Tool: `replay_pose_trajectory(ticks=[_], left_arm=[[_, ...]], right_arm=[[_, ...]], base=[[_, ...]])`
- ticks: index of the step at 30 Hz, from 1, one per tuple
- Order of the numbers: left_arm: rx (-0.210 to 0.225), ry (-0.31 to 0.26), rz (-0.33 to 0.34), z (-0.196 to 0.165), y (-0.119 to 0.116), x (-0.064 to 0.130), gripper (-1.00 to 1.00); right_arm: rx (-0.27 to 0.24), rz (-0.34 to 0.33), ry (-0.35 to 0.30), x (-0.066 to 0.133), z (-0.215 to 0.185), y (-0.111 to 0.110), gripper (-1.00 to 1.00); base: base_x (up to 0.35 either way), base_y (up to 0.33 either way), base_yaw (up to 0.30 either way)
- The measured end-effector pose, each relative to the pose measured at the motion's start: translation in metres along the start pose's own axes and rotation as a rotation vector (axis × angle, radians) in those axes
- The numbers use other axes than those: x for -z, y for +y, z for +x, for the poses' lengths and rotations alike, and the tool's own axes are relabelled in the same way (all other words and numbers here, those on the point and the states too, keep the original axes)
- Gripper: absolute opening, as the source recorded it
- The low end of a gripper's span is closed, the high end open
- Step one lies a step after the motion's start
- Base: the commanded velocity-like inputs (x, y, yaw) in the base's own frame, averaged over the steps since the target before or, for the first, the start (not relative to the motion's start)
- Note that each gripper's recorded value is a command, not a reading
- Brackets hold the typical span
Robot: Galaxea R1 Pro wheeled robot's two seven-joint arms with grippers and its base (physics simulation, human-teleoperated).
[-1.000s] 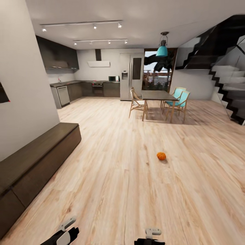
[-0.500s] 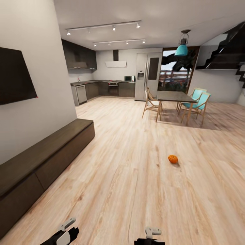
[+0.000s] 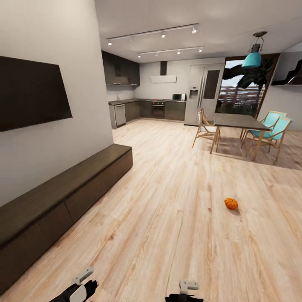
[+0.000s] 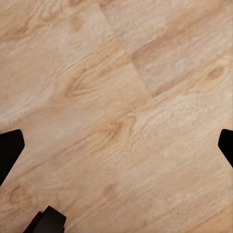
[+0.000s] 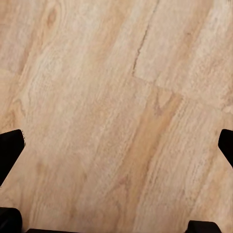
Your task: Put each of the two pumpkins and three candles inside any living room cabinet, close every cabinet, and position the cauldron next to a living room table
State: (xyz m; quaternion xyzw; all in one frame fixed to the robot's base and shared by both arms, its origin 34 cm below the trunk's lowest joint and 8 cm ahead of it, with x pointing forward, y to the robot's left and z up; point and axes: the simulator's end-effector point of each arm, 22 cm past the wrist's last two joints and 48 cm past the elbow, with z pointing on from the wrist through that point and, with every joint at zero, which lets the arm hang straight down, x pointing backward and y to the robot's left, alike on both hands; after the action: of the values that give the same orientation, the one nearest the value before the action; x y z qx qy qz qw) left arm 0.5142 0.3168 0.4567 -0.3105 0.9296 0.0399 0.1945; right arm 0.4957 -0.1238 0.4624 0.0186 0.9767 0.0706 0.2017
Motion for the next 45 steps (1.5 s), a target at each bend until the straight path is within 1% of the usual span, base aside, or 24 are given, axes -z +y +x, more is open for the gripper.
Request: replay_pose_trajectory(ticks=[38,45], left_arm=[[-0.002,0.010,0.001,0.0051,-0.0018,0.0002,1.00],[-0.002,0.010,0.002,0.0053,-0.0023,0.0003,1.00]], right_arm=[[0.000,0.001,0.005,-0.0003,0.0022,-0.0002,1.00],[0.000,0.000,0.005,-0.0003,0.0022,-0.0001,1.00]], base=[[0.000,-0.001,0.292],[0.000,-0.107,0.292]])
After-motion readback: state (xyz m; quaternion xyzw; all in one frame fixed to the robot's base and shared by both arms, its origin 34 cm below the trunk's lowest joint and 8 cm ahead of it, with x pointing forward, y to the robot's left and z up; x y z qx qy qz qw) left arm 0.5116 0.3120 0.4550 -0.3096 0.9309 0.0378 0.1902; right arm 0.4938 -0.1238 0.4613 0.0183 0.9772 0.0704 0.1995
